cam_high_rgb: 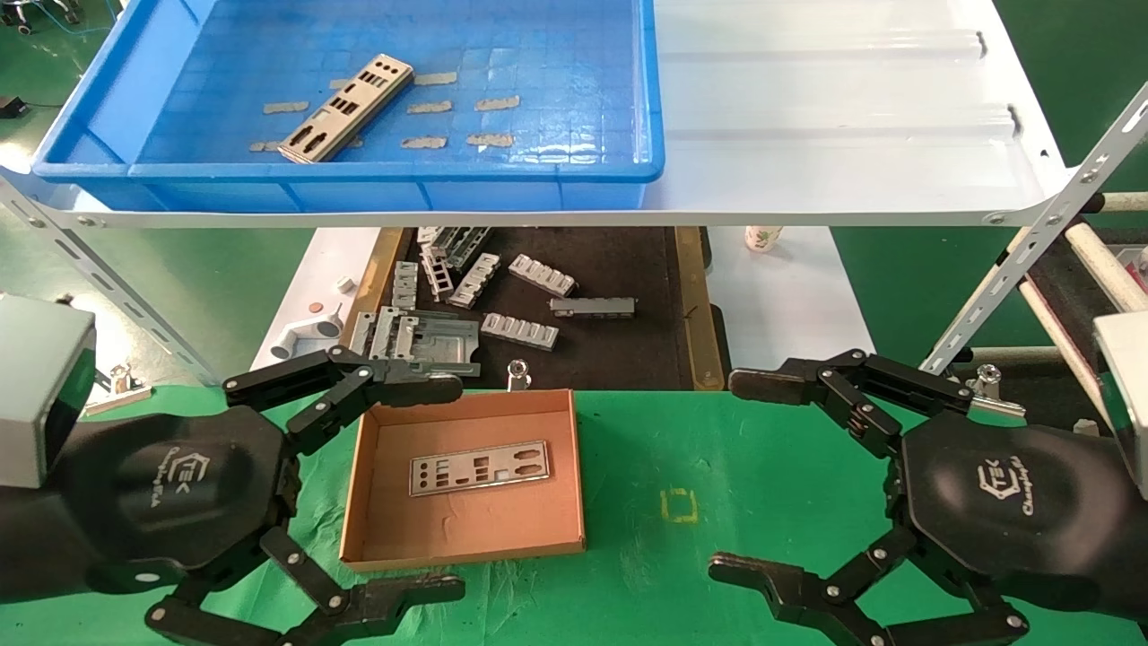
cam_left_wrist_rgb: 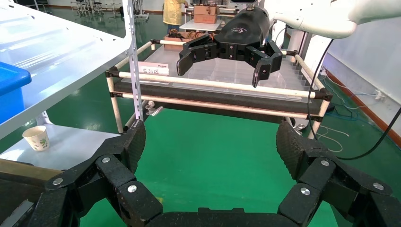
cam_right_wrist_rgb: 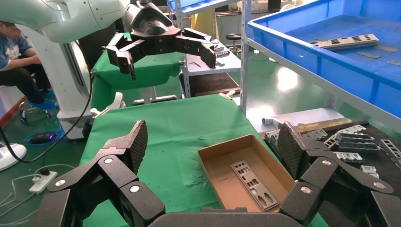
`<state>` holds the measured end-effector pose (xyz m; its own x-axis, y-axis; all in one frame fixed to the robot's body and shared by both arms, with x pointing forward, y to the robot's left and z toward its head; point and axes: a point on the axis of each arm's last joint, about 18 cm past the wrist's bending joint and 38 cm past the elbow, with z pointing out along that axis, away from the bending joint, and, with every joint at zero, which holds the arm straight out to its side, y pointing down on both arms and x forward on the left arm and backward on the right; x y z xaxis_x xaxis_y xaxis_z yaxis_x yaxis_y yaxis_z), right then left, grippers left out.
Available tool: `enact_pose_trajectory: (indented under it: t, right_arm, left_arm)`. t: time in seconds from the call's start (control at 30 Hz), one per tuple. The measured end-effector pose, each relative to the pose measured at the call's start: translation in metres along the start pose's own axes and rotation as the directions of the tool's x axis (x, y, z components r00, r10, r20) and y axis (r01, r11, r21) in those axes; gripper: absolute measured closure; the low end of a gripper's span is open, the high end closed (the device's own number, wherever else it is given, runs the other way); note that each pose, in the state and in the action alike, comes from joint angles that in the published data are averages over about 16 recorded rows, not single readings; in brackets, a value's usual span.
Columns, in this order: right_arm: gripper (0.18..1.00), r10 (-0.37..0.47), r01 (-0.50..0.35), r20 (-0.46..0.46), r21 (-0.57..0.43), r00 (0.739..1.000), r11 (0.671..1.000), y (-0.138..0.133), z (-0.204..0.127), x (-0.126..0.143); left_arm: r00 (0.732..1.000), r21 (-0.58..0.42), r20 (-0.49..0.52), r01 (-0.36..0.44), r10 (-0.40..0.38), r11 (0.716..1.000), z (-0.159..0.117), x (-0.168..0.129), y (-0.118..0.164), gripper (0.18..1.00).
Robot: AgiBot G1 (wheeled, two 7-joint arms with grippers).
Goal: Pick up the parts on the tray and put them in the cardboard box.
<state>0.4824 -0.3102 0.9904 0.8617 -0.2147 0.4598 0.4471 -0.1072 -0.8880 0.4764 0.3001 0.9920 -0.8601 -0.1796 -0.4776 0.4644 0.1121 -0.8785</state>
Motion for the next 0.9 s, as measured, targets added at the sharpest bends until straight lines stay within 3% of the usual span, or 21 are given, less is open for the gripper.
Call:
enact_pose_trajectory:
  t: [0.9]
  right_arm:
    - [0.178, 0.0, 0.0, 0.0, 0.0, 1.0, 1.0, 0.0, 0.0, 0.0]
  left_arm:
    - [1.0, 0.0, 0.0, 0.0, 0.0, 1.0, 0.0, 0.0, 0.0, 0.184]
